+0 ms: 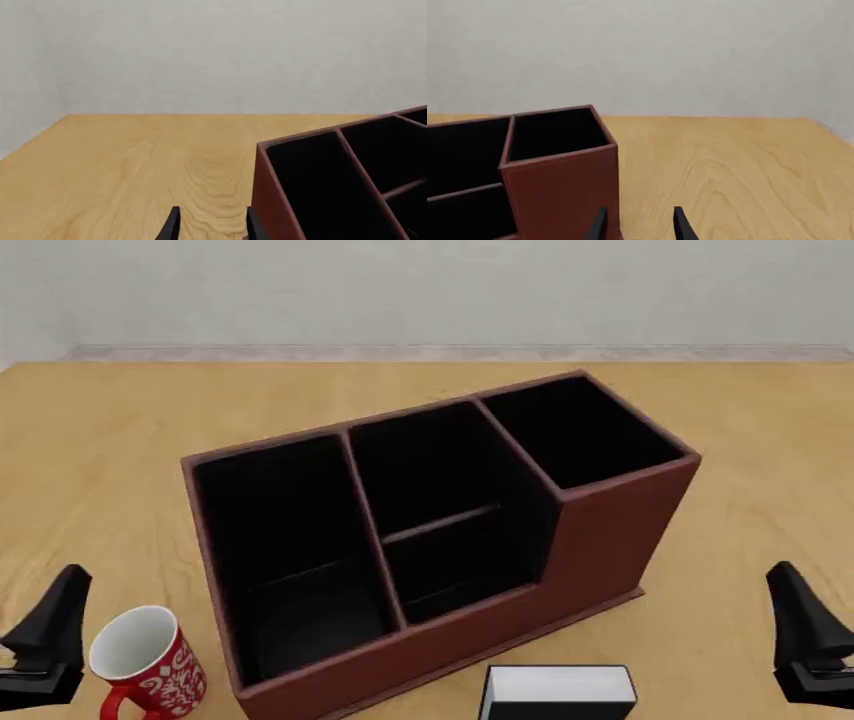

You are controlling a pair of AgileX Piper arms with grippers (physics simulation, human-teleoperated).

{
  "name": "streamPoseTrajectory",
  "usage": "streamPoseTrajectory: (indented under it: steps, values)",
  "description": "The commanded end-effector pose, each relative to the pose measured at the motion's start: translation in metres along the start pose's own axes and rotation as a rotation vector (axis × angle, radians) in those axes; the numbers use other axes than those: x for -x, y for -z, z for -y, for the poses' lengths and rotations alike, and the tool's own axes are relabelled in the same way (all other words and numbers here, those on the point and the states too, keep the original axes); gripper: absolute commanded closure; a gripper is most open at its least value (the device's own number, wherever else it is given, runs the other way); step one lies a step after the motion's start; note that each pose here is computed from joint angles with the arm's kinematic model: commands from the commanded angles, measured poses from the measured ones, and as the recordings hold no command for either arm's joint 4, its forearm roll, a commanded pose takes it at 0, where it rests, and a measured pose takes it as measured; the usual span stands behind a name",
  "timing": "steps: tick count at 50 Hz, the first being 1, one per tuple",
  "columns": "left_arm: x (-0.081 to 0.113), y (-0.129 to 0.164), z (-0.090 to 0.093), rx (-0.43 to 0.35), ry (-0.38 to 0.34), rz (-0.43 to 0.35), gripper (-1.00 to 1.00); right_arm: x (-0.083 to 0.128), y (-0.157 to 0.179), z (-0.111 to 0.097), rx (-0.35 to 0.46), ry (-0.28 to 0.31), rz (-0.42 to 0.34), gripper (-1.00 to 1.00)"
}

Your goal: Pick up the book and place it in the right compartment of the caddy.

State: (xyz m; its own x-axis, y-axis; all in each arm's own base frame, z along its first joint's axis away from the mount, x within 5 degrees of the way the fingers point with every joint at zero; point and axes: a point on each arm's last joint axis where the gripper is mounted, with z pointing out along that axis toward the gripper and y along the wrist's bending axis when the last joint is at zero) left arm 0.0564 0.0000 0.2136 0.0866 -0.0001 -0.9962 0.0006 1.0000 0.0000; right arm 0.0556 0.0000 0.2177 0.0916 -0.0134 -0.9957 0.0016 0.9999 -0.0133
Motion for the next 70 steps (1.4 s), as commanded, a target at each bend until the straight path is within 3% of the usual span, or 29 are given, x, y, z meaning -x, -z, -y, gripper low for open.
streamPoseTrajectory:
  steps: [1,15,21,34,35,37,44,59,70]
  values:
    - [0.000,0.000,0.000,0.001,0.000,-0.001,-1.00,0.004,-0.001,0.000,0.000,0.001,-0.009,-1.00]
    - [0.001,0.000,0.000,0.001,-0.001,0.002,-1.00,0.038,0.006,-0.001,0.037,0.054,0.010,-1.00]
    - [0.000,0.000,0.000,0.001,0.000,0.001,-1.00,0.060,0.012,-0.003,0.107,0.094,0.006,-1.00]
    - [0.000,0.000,0.000,0.001,0.000,0.001,-1.00,0.100,0.022,-0.003,0.179,0.200,0.002,-1.00]
    - [0.000,0.000,0.000,0.001,0.000,0.001,-1.00,0.109,0.024,-0.003,0.192,0.188,0.005,-1.00]
    - [0.001,0.000,0.000,0.001,0.000,0.001,-1.00,0.114,0.027,-0.002,0.212,0.239,0.011,-1.00]
    - [0.001,0.000,0.000,0.001,-0.001,0.003,-1.00,0.140,0.033,-0.001,0.285,0.254,0.004,-1.00]
    - [0.001,-0.001,0.000,0.002,0.000,0.001,-1.00,0.152,0.021,-0.007,0.413,0.342,-0.062,-1.00]
    - [0.001,-0.001,0.000,0.002,0.000,0.000,-1.00,0.172,0.013,-0.011,0.496,0.419,-0.114,-1.00]
